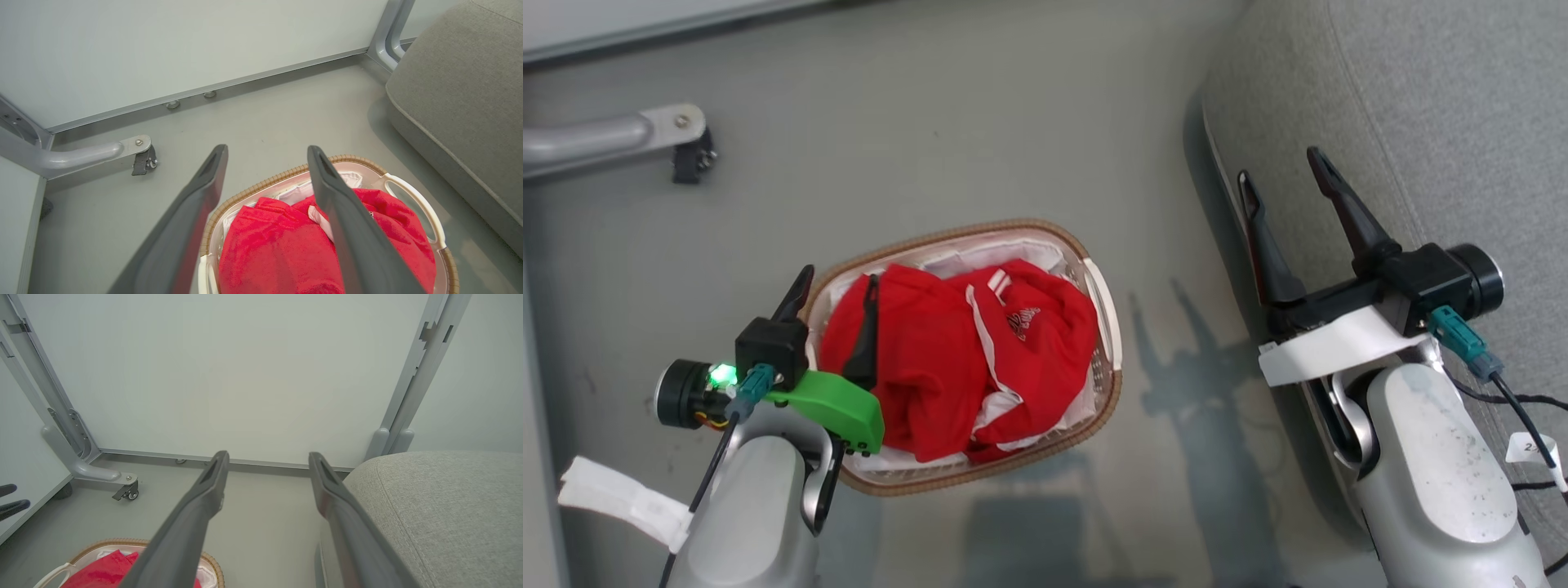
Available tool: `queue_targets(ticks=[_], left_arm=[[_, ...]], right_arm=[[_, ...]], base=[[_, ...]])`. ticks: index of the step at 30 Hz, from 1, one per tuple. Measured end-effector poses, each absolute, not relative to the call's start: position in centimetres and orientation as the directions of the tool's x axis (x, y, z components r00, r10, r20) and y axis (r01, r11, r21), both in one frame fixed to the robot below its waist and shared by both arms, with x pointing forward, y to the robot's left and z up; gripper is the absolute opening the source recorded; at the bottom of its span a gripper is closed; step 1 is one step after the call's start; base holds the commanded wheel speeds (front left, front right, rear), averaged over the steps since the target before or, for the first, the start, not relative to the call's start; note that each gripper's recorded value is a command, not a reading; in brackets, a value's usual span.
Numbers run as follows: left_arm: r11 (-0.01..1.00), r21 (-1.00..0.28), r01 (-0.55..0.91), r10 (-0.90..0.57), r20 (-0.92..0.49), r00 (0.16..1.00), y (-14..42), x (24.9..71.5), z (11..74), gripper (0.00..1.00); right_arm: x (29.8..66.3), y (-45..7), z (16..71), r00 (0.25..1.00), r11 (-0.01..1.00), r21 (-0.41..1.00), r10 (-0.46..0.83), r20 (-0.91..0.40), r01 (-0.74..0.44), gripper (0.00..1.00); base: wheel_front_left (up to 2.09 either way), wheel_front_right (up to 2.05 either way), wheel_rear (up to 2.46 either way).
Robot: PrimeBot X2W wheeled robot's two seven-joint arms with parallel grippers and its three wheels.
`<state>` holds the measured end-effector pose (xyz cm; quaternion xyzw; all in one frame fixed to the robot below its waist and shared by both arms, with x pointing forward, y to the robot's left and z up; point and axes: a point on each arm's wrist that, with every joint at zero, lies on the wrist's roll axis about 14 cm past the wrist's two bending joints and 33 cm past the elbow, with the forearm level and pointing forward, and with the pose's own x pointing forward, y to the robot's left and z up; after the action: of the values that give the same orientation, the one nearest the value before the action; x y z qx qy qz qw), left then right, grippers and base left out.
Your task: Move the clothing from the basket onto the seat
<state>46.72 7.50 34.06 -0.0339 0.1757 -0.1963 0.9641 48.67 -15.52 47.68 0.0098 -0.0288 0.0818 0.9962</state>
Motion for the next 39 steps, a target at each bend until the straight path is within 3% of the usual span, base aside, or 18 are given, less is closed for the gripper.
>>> queue_targets(ticks=[10, 20, 26, 39], left_arm=[[0.869, -0.21, 0.448, -0.49, -0.492, 0.72, 4.1, 45.4, 25.8, 1.0], [0.783, -0.183, 0.595, -0.546, -0.66, 0.516, 2.5, 42.6, 18.3, 1.0], [0.749, -0.154, 0.644, -0.516, -0.745, 0.422, 3.1, 41.2, 14.8, 1.0], [0.686, -0.113, 0.719, -0.453, -0.84, 0.3, 3.5, 41.2, 10.2, 1.0]], right_arm=[[49.8, -16.6, 42.8, 0.99, 0.99, 0.056, 0.135, -0.036, -0.133, 1.0], [49.8, -17.3, 39.1, 0.985, 0.991, 0.062, 0.125, -0.117, -0.119, 1.0], [49.8, -17.1, 37.8, 0.981, 0.989, 0.072, 0.135, -0.143, -0.126, 1.0], [50.1, -17.1, 35.9, 0.975, 0.989, 0.077, 0.14, -0.17, -0.129, 1.0]], base=[[0.0, 0.0, 0.0], [0.0, 0.0, 0.0], [0.0, 0.0, 0.0], [0.0, 0.0, 0.0]])
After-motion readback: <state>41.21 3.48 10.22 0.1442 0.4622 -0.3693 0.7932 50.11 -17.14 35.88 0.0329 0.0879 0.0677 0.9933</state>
